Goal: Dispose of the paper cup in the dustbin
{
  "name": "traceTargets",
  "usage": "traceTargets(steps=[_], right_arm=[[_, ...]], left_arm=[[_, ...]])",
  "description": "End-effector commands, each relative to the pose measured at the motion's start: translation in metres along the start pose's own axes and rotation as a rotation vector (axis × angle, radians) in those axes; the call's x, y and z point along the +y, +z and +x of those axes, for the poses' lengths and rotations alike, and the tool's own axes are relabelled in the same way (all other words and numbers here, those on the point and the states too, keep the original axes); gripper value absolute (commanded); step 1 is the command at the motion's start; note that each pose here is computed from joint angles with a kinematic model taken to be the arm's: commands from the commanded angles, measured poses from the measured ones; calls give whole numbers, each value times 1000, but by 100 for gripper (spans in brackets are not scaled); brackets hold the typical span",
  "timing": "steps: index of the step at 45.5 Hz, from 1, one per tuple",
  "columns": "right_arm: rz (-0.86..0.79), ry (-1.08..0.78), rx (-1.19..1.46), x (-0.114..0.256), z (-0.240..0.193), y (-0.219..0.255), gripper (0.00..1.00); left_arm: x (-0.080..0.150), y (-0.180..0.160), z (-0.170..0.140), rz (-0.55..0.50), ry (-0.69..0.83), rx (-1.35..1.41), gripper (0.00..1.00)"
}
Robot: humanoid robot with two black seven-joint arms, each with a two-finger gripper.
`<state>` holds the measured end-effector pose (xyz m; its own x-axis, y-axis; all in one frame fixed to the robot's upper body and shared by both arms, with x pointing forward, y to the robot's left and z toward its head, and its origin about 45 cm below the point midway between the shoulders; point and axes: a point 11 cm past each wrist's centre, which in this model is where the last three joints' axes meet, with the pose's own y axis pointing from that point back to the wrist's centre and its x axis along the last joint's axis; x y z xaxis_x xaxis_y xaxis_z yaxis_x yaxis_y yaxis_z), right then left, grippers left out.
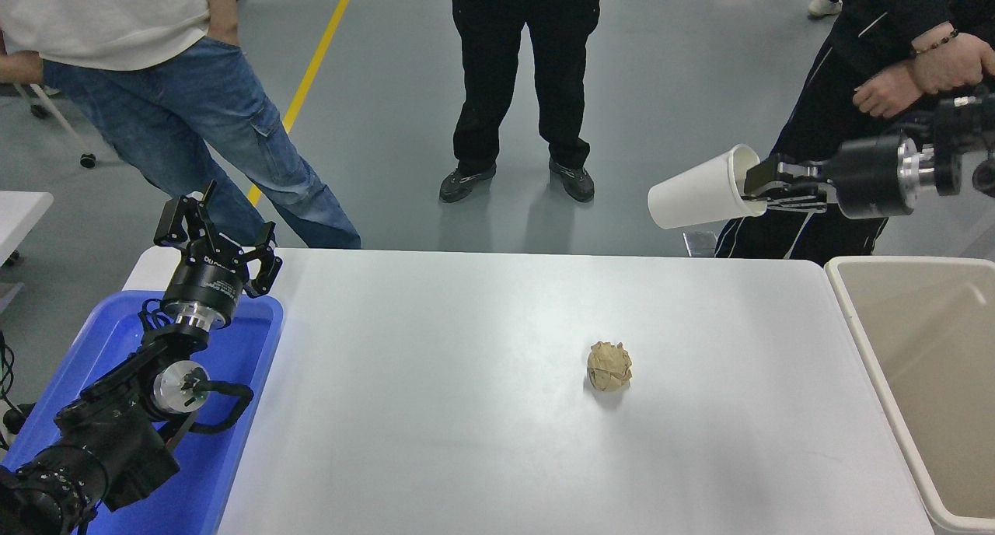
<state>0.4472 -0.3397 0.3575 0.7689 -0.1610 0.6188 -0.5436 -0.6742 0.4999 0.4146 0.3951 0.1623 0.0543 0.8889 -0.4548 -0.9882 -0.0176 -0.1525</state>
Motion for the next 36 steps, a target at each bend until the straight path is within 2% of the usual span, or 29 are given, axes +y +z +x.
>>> traceTargets(steps=[1,8,14,23,36], right_arm=[[-19,51,-9,17,14,5,0],[-111,153,-52,44,25,40,0],[-243,279,-121,81,28,89,0],[-458,411,-172,131,9,150,0],[-718,527,-254,190,-29,200,0]], left_arm=[[0,0,0,0,0,1,100],[0,0,0,0,0,1,100],[0,0,0,0,0,1,100],[0,0,0,-1,0,1,100],[0,0,0,0,-1,0,100]])
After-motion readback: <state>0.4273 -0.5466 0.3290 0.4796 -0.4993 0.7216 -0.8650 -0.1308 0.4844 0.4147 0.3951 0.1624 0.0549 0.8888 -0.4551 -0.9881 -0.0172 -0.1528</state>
